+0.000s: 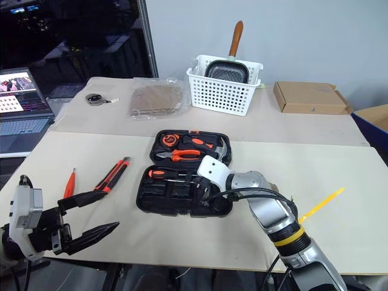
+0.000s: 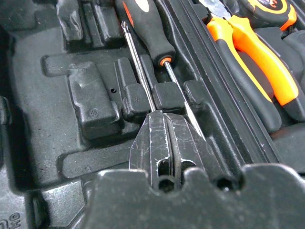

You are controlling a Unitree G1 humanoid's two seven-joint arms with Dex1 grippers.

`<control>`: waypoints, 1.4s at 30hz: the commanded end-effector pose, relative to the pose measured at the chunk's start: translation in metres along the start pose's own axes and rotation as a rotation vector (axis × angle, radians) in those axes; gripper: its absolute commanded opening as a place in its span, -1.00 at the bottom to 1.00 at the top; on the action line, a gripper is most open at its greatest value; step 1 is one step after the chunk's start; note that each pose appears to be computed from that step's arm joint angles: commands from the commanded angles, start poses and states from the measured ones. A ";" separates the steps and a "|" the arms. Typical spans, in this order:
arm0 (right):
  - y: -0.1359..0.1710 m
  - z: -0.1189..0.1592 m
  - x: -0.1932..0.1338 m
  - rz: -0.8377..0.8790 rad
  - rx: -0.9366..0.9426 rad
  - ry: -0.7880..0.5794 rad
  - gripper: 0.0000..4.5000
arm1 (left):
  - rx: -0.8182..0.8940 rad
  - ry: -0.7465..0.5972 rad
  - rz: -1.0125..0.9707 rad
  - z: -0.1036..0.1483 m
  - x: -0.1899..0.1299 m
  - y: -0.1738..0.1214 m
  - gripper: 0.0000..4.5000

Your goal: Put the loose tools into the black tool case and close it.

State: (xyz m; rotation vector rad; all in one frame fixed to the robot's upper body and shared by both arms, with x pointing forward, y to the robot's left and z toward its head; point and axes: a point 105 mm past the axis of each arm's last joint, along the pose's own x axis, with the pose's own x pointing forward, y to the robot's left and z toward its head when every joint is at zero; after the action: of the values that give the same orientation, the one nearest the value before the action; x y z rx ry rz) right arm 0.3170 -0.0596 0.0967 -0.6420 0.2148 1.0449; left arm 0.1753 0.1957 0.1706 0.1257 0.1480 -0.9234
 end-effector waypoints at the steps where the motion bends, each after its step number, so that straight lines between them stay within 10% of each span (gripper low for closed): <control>1: 0.007 -0.019 0.000 0.002 0.034 0.025 -0.98 | 0.004 -0.004 0.046 0.000 -0.001 0.001 1.00; 7: 0.006 0.053 -0.028 0.005 0.103 -0.416 -0.98 | -0.063 -0.022 0.353 -0.006 -0.005 0.036 1.00; 21: 0.003 0.080 -0.096 0.290 0.032 -0.556 0.97 | -0.286 0.253 0.685 -0.030 -0.012 0.103 1.00; 34: 0.002 0.072 -0.115 0.289 0.017 -0.495 0.97 | -0.329 0.385 0.673 -0.030 0.003 0.139 1.00; 42: 0.005 0.067 -0.114 0.261 0.021 -0.485 0.97 | -0.441 0.444 1.004 -0.052 -0.052 0.175 1.00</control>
State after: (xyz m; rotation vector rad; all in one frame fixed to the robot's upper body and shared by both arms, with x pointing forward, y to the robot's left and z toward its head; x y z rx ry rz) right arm 0.2508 -0.1008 0.1891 -0.2896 -0.0616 1.4223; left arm 0.2837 0.3393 0.1303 -0.0265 0.6413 0.1041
